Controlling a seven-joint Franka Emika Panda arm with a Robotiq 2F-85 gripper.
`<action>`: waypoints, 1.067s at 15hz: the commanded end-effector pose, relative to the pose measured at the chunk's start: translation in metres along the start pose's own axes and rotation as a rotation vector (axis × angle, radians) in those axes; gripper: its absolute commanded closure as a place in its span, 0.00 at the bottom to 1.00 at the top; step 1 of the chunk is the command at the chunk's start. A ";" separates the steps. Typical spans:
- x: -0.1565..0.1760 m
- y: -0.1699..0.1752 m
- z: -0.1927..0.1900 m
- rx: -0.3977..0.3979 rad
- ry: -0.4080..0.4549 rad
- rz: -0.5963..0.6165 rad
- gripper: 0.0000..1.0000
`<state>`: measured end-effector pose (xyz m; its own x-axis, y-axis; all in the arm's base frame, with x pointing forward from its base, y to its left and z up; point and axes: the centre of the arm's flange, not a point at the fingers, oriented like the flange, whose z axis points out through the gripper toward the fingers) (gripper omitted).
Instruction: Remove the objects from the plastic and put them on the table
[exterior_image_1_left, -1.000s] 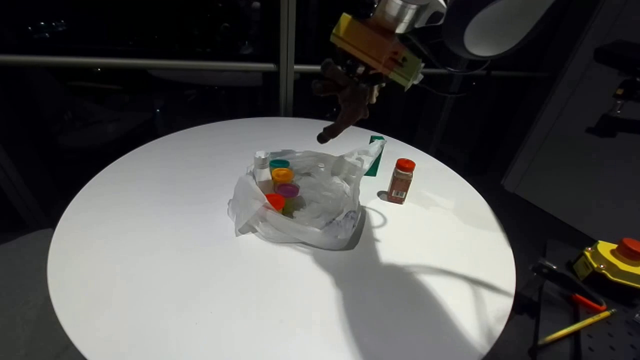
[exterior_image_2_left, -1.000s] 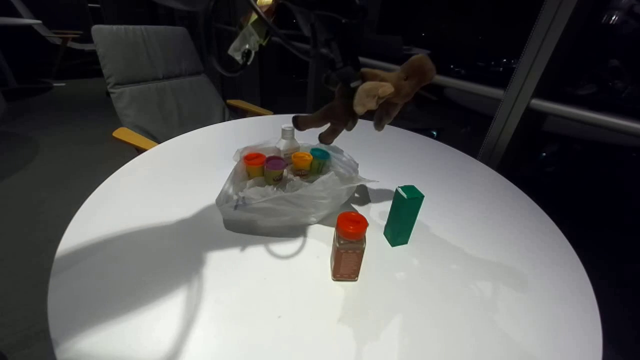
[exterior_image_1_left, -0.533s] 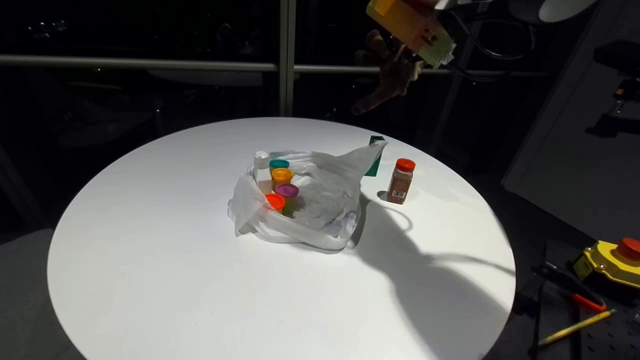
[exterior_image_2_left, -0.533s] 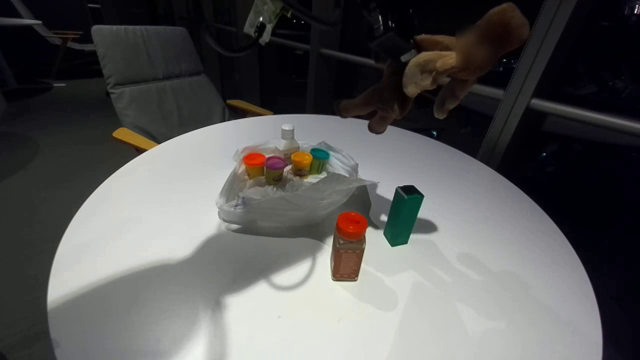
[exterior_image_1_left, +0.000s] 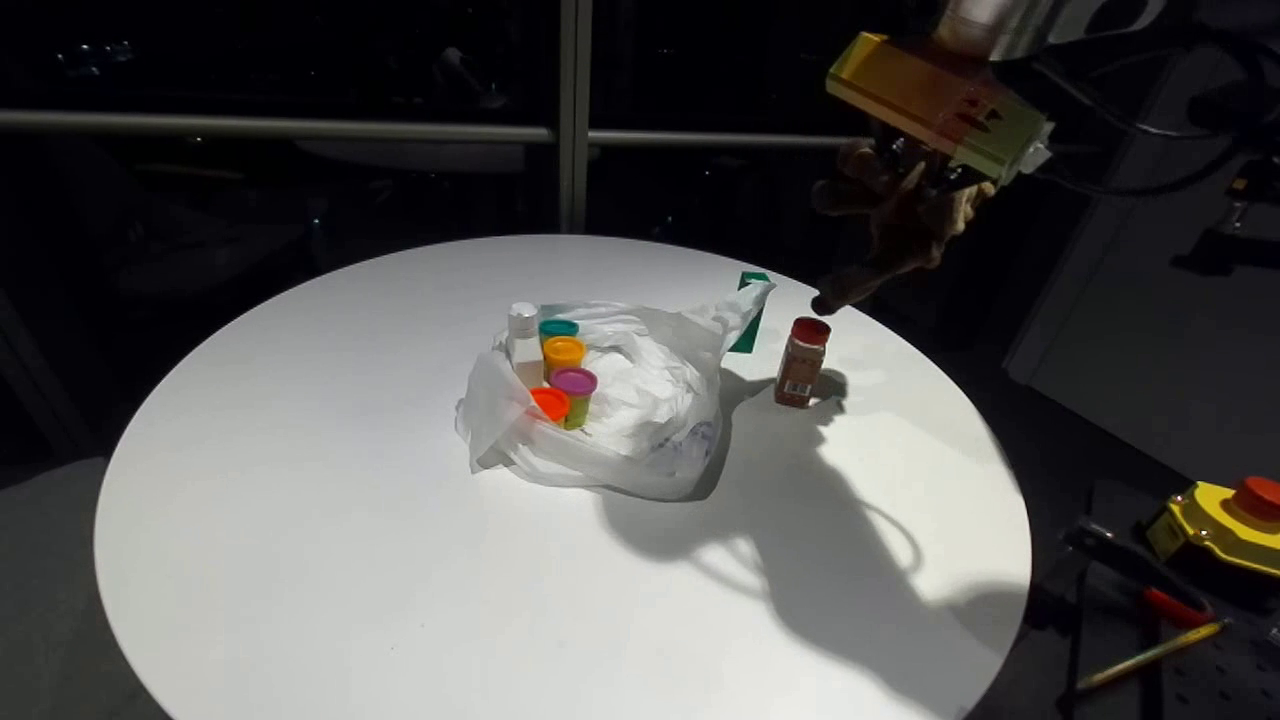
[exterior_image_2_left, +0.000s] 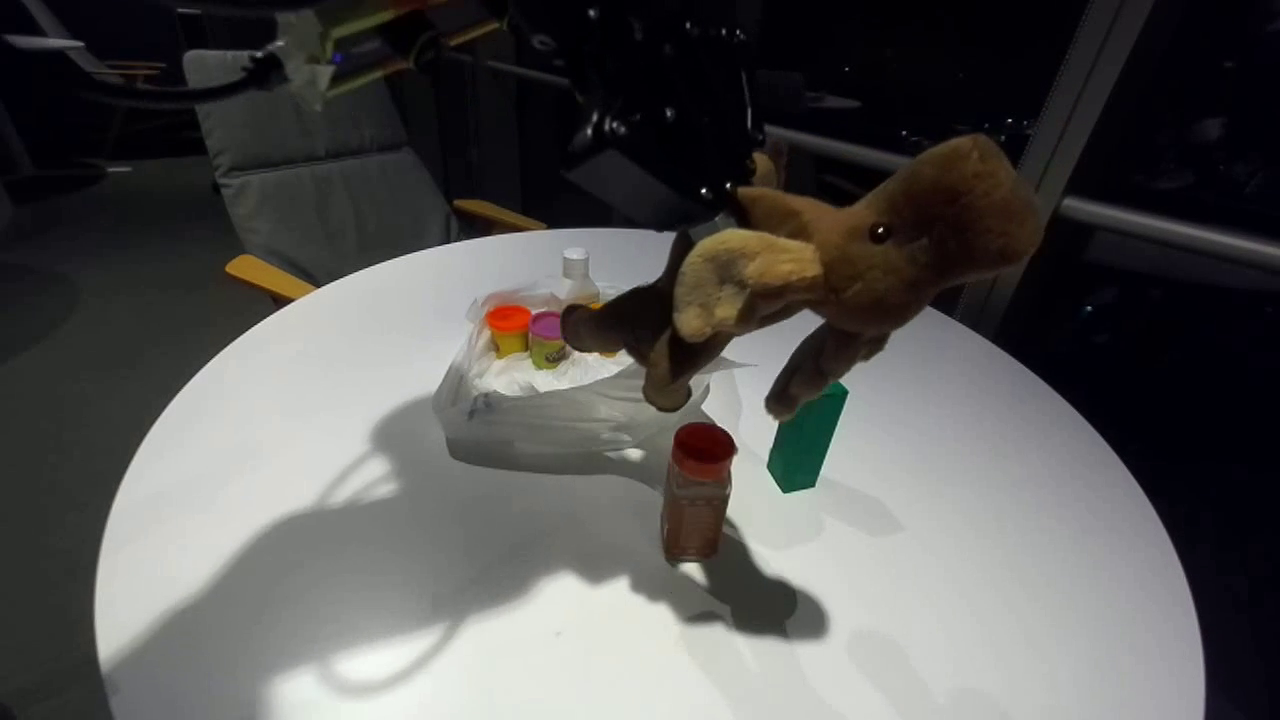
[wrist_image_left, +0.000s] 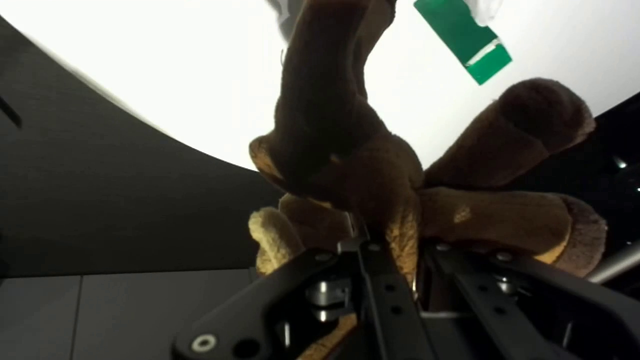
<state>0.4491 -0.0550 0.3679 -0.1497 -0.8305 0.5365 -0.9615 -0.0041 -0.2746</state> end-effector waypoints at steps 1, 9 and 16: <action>0.005 0.042 -0.013 -0.051 -0.110 -0.030 0.97; -0.029 0.044 0.064 -0.018 -0.378 -0.358 0.97; -0.071 0.036 0.099 -0.053 -0.483 -0.604 0.62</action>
<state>0.4193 -0.0509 0.2434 0.4353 -0.8803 0.1885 -0.8946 -0.4465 -0.0197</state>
